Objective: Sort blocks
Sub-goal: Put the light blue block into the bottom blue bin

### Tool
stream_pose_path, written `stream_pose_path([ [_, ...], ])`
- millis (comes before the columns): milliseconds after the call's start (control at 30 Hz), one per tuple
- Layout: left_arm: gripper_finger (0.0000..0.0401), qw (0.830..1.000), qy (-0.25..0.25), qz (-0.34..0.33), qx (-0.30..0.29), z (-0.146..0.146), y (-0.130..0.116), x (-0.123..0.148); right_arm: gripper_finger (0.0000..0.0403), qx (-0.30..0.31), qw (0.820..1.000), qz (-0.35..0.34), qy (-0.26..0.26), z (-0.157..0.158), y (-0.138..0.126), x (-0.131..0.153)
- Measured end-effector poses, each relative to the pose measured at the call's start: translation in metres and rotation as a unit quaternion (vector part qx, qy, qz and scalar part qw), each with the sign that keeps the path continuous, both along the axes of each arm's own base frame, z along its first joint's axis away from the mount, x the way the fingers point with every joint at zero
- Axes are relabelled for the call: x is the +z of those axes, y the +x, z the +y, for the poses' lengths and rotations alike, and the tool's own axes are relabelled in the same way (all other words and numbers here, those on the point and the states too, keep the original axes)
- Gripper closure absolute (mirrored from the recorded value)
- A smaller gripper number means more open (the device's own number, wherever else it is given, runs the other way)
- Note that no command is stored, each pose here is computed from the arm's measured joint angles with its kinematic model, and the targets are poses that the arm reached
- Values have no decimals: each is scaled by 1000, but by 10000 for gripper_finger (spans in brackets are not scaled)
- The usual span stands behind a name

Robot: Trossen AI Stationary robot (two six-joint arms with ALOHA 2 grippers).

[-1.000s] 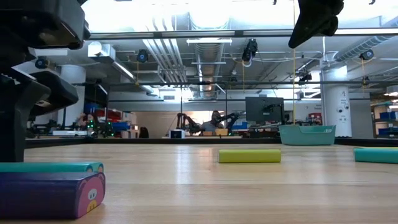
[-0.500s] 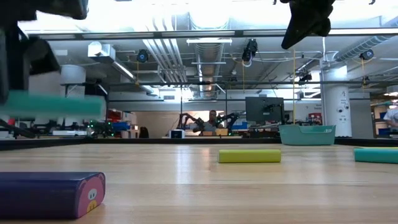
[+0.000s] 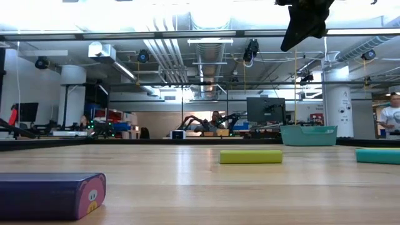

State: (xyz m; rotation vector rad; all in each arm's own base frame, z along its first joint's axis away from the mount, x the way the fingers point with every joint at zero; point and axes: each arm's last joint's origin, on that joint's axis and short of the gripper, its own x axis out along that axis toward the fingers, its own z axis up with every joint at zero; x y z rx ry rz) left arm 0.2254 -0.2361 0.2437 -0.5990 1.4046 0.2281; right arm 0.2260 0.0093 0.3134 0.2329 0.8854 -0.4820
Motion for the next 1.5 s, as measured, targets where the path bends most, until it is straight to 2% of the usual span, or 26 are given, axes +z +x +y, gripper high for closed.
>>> stream_pose_path([
  [133, 329, 997, 21, 48, 54, -7, -24, 13, 394, 5, 1000, 2, -3, 0, 0, 0],
  [333, 330, 982, 3, 83, 170, -24, -56, 16, 394, 15, 1000, 4, -10, 0, 0, 0],
  [467, 330, 960, -2, 149, 238, -34, -80, 13, 394, 17, 1000, 2, -11, 0, 1, 0],
  [567, 329, 940, 12, 179, 291, -37, -94, 12, 394, 18, 1000, -9, -11, 0, 2, 2],
  [667, 329, 926, 24, 234, 294, -37, -99, 11, 394, 21, 1000, -18, -13, 0, 4, 3],
  [733, 329, 923, 35, 243, 295, -36, -101, 7, 394, 21, 999, -21, -13, 0, 5, 3],
  [933, 328, 926, 46, 245, 283, -34, -104, -2, 394, 21, 999, -20, -13, 0, 5, 3],
  [1267, 327, 936, 10, 242, 256, -39, -105, -20, 394, 20, 999, -32, -11, 1, 6, 4],
  [1500, 298, 943, -3, 248, 223, -41, -107, -23, 394, 20, 999, -33, -11, 1, 6, 4],
])
